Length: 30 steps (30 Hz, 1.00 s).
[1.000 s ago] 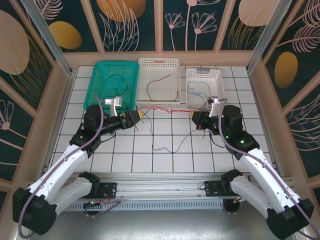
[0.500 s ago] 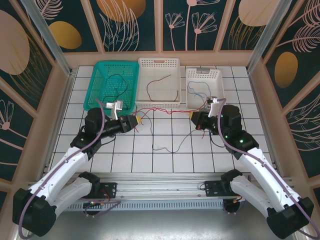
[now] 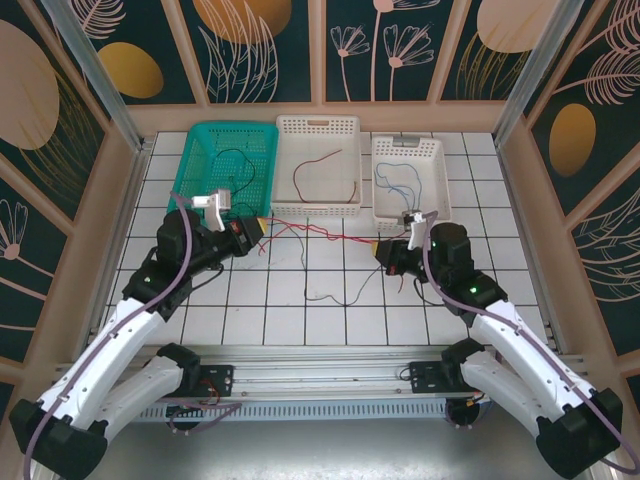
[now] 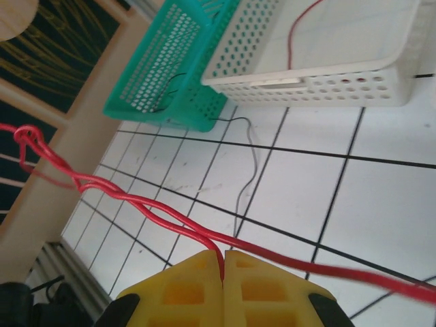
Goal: Untangle the cables
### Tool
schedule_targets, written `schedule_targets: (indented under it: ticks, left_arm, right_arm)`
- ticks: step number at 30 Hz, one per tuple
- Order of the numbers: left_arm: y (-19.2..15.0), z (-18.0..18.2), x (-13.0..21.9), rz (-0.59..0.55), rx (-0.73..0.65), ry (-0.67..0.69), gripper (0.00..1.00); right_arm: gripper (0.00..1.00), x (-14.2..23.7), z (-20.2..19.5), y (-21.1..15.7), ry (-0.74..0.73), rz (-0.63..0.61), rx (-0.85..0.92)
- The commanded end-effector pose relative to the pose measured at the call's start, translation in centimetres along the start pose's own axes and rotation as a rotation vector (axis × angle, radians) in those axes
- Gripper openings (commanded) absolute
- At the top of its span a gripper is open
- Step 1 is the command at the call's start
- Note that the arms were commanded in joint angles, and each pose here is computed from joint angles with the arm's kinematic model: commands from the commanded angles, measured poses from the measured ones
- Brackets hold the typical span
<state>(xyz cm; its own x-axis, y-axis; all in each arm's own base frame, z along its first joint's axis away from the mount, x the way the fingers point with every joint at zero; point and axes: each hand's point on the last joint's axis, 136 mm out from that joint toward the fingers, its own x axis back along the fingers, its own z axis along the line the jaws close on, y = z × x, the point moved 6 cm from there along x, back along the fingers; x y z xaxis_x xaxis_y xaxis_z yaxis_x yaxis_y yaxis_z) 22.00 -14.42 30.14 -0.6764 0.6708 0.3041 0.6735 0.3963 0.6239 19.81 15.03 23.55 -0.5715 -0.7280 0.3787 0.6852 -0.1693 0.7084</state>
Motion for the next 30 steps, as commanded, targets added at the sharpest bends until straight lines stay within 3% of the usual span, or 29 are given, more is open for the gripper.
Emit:
schedule_targets:
  ticks: [1,7,11,21,30]
  left_arm:
    - [4.4,0.8,3.2,-0.253,-0.056,0.249,0.0]
    - [6.8,0.0,5.4,-0.339,-0.124,0.386,0.0]
    - [6.6,-0.1,5.4,-0.323,-0.128,0.375,0.0]
    - [4.8,0.7,3.3,-0.249,-0.074,0.289,0.0]
    - [3.7,0.9,1.6,-0.188,-0.035,0.202,0.0]
  right_arm:
    - [0.0,0.1,-2.8,-1.3,-0.151,0.003,-0.04]
    - [0.0,0.1,-3.1,-1.4,-0.172,0.008,-0.047]
    - [0.0,0.0,-2.5,-1.3,-0.118,0.013,-0.043]
    - [0.29,-0.4,-0.6,-2.1,0.093,0.04,-0.064]
    - [0.41,-1.7,-0.8,-3.4,0.142,0.066,-0.095]
